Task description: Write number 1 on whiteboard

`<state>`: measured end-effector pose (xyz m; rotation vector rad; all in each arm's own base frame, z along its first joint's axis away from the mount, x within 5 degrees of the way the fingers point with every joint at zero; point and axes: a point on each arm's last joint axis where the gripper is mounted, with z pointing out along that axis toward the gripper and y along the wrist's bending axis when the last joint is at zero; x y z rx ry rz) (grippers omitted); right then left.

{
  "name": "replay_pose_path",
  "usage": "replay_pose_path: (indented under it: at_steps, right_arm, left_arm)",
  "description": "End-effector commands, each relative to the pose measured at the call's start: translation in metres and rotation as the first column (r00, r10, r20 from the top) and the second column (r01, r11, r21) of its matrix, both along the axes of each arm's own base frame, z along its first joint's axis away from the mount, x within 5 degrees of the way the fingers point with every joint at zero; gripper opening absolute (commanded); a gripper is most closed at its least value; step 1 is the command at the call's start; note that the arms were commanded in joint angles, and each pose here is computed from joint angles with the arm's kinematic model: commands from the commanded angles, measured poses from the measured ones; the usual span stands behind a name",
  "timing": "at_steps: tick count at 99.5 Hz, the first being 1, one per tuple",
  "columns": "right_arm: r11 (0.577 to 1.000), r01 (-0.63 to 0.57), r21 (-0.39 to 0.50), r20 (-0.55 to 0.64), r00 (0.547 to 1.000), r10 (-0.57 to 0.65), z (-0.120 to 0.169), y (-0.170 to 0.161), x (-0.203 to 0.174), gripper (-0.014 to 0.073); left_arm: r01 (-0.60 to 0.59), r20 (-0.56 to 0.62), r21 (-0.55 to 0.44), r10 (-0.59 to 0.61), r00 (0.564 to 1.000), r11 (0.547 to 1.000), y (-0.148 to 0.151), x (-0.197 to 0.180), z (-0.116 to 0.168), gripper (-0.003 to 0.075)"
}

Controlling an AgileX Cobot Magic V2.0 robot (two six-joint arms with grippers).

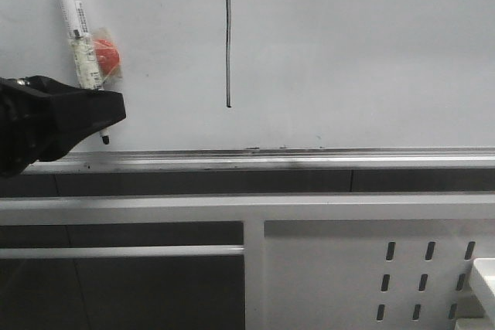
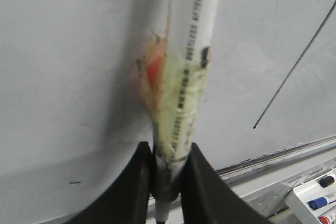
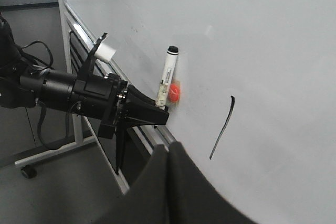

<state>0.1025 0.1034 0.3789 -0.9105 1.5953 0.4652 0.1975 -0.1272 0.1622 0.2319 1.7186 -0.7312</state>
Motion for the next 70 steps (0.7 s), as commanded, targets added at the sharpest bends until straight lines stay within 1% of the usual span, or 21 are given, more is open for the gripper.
replay_pose_path:
  at_steps: [1,12,17,24,34,41,54,70]
  right_arm:
    - [0.997,0.028,0.078,0.068,0.997,-0.033,0.0151,-0.0028,0.0009,-0.0069]
    - [0.997,0.028,0.078,0.068,0.997,-0.033,0.0151,-0.0028,0.0009,-0.0069]
    - [0.997,0.028,0.078,0.068,0.997,-0.033,0.0151,-0.0028,0.0009,-0.0069]
    - [0.997,0.028,0.078,0.068,0.997,-0.033,0.0151,-0.0028,0.0009,-0.0069]
    - [0.997,0.027,0.077,0.066,0.997,-0.032,0.0150,-0.0027,0.0009,-0.0069]
    - [0.997,0.025,0.073,0.062,0.998,-0.030,0.0144,-0.0027,0.0007,-0.0069]
    - [0.997,0.024,0.070,0.059,0.998,-0.028,0.0141,-0.0026,0.0005,-0.0069]
    - [0.997,0.023,0.068,0.057,0.998,-0.027,0.0138,-0.0027,0.0003,-0.0069]
  left_arm:
    - [-0.028,0.188,-0.161,0.059,0.980,0.986,0.0010,0.0049,0.0273,-0.0019]
    - [-0.033,0.187,-0.163,0.064,0.980,0.986,0.0013,0.0052,0.0273,-0.0013]
    - [-0.033,0.187,-0.163,0.064,0.980,0.986,0.0013,0.0052,0.0273,0.0011]
    - [-0.033,0.187,-0.163,0.064,0.980,0.986,0.0013,0.0052,0.0273,0.0090]
    - [-0.033,0.187,-0.163,0.064,0.980,0.986,0.0013,0.0052,0.0273,0.0257]
    - [-0.033,0.187,-0.163,0.064,0.980,0.986,0.0013,0.0052,0.0273,0.0322]
    - [-0.016,0.190,-0.158,0.046,0.981,0.987,0.0000,0.0043,0.0273,0.0326]
    - [0.051,0.203,-0.137,-0.022,0.979,0.989,-0.0031,-0.0025,0.0277,0.0326]
